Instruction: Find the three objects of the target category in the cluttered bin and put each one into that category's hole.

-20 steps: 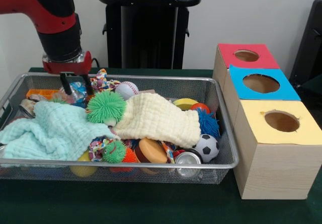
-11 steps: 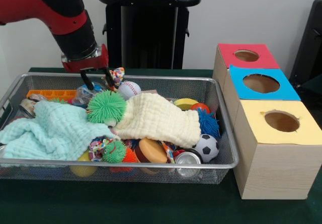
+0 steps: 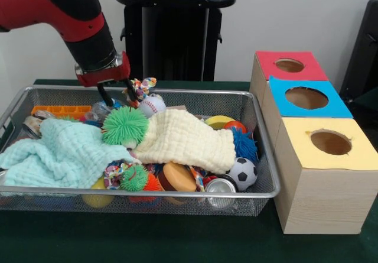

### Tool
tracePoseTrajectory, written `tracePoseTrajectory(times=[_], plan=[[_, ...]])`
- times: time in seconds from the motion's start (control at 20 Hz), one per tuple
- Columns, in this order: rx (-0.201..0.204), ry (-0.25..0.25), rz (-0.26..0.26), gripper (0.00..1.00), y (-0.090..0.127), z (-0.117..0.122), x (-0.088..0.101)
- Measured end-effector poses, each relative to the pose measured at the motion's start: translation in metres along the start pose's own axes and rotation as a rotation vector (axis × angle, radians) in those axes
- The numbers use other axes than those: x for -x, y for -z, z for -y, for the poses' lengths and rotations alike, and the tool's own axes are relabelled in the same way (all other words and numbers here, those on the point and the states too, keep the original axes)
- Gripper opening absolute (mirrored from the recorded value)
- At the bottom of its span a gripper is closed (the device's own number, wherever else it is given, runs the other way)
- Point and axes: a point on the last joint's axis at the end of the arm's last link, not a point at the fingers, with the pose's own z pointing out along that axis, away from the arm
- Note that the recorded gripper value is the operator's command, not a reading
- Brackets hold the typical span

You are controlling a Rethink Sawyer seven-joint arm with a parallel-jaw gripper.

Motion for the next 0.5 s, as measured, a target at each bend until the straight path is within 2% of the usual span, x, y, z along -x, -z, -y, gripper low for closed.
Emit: tracePoseTrajectory(times=[0.25,0.5], plan=[[-0.012,0.011,-0.014,1.00,0.0012,-0.0029,0.0001],[-0.047,0.031,-0.030,1.00,0.0081,-0.0071,0.0020]])
